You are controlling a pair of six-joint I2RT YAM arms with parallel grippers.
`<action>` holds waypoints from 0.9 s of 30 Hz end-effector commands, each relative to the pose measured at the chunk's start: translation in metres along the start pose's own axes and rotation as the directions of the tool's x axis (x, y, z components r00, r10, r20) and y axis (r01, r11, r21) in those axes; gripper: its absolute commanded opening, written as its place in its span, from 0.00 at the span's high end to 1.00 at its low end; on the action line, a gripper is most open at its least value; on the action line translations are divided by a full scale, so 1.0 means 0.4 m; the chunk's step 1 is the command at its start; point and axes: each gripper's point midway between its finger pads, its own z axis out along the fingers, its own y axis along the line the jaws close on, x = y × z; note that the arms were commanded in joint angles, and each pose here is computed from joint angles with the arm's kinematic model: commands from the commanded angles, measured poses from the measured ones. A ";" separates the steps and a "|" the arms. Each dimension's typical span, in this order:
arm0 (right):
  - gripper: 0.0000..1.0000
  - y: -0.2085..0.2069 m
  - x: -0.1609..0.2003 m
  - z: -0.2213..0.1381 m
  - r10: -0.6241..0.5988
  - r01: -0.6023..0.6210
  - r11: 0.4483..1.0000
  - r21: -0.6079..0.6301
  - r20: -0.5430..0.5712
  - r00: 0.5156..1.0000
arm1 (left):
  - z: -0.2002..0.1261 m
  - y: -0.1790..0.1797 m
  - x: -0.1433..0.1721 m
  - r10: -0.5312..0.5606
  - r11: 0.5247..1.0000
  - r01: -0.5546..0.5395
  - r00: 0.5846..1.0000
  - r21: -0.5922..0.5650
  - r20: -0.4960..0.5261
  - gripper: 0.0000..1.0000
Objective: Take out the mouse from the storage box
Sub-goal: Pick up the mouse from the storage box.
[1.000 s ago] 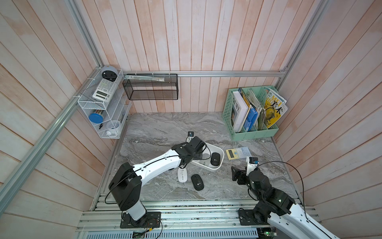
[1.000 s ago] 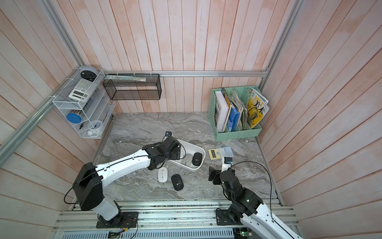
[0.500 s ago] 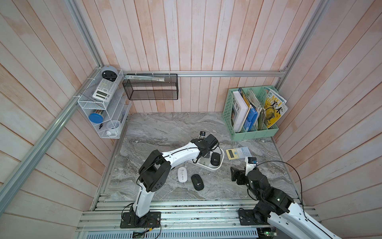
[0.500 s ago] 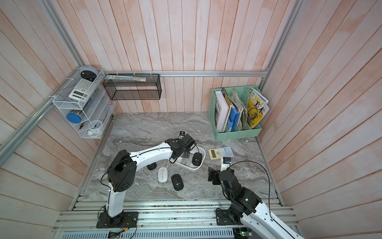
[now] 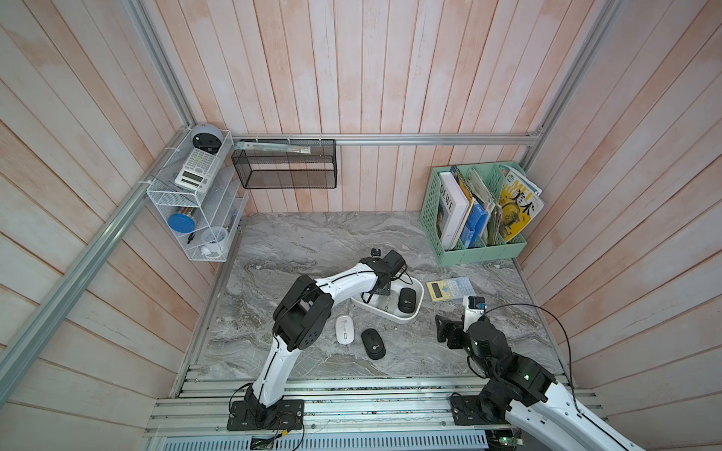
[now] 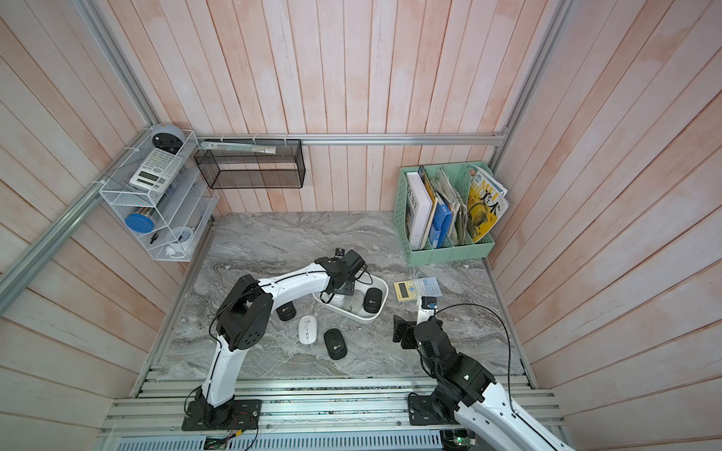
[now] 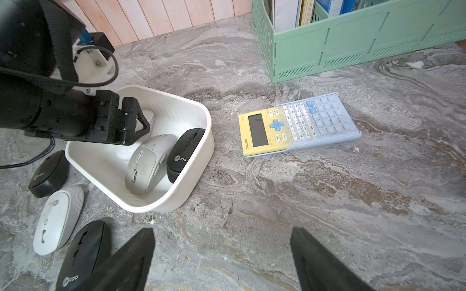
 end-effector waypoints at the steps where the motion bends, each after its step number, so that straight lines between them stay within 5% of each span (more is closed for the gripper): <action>1: 0.09 0.000 0.002 0.000 0.002 -0.002 1.000 -0.001 -0.005 1.000 | 0.016 -0.022 0.004 0.000 1.000 0.000 1.000 0.015 -0.017 0.17; 12: 0.09 -0.002 0.004 0.003 0.000 0.000 1.000 0.006 -0.007 1.000 | 0.065 -0.042 0.018 0.004 1.000 -0.003 0.999 0.014 -0.049 0.27; 19: 0.08 -0.003 0.003 0.004 -0.002 0.002 1.000 0.011 -0.009 1.000 | 0.051 -0.042 0.005 0.005 1.000 -0.004 0.999 0.018 -0.036 0.43; 27: 0.08 -0.006 0.004 0.005 -0.001 0.001 1.000 0.017 -0.008 1.000 | -0.001 -0.041 -0.029 -0.013 0.999 0.013 1.000 0.043 0.006 0.46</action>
